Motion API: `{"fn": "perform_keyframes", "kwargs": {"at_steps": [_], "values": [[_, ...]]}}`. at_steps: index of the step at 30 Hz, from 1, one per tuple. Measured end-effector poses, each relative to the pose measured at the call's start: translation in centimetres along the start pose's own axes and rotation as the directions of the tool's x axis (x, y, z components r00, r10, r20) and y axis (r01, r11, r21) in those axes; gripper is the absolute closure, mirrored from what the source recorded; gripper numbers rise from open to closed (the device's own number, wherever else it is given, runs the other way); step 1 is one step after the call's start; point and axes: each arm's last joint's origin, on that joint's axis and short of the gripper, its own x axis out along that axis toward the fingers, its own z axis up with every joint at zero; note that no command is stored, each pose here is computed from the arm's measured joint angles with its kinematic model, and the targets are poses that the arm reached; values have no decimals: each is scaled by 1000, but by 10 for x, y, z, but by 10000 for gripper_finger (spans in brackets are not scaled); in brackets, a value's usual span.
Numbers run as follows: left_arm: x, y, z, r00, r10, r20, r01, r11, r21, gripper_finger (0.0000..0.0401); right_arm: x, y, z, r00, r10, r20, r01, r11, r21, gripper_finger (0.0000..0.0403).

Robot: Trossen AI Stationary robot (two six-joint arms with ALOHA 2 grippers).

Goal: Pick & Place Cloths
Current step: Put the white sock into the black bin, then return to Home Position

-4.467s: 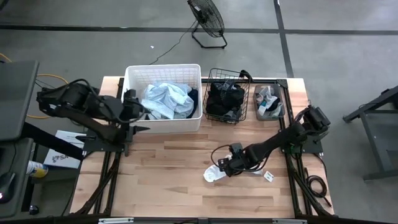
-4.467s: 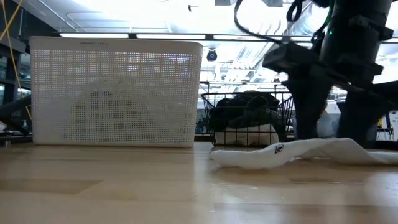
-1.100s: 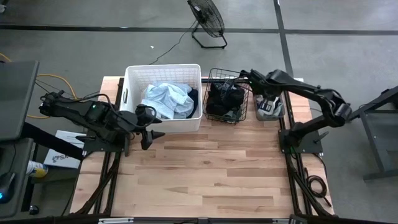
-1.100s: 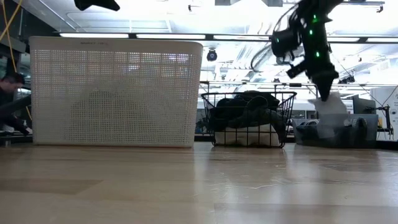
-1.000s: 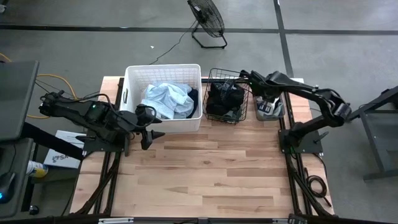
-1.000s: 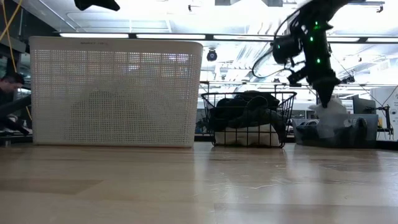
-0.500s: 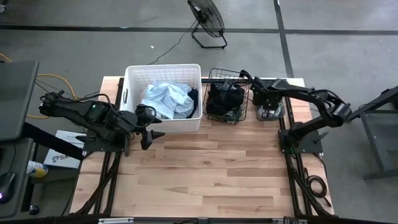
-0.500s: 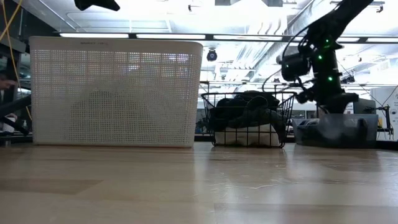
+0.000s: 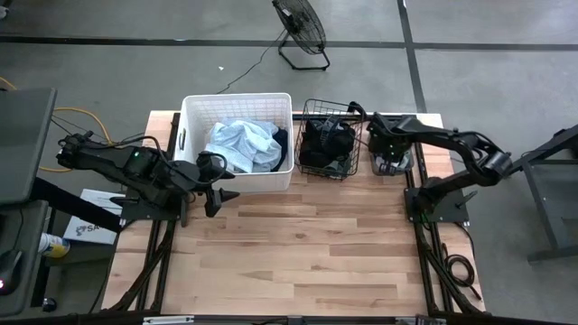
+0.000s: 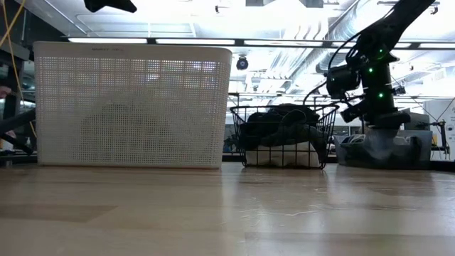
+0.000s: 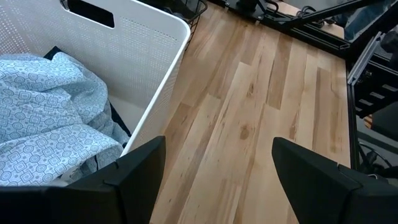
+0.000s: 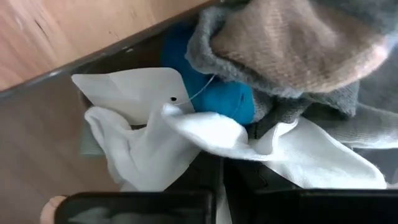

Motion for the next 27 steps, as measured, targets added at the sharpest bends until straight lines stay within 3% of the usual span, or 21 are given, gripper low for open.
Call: {"fn": "perform_keyframes", "kwargs": {"at_steps": [5,17,22,27], "values": [[0,0,0,1000,0,0,0,1000,-1,112,-10,-1,-4,999,-22,48,19,998,62,353],[0,0,0,1000,-1,0,1,1000,0,112,-46,0,-27,968,-126,218,93,984,154,151],[0,0,0,1000,-3,-1,3,1000,3,112,-61,4,-38,943,-123,309,71,982,176,116],[0,0,0,1000,-3,-2,3,1000,3,112,-72,6,-48,909,-141,392,37,965,260,108]]}}
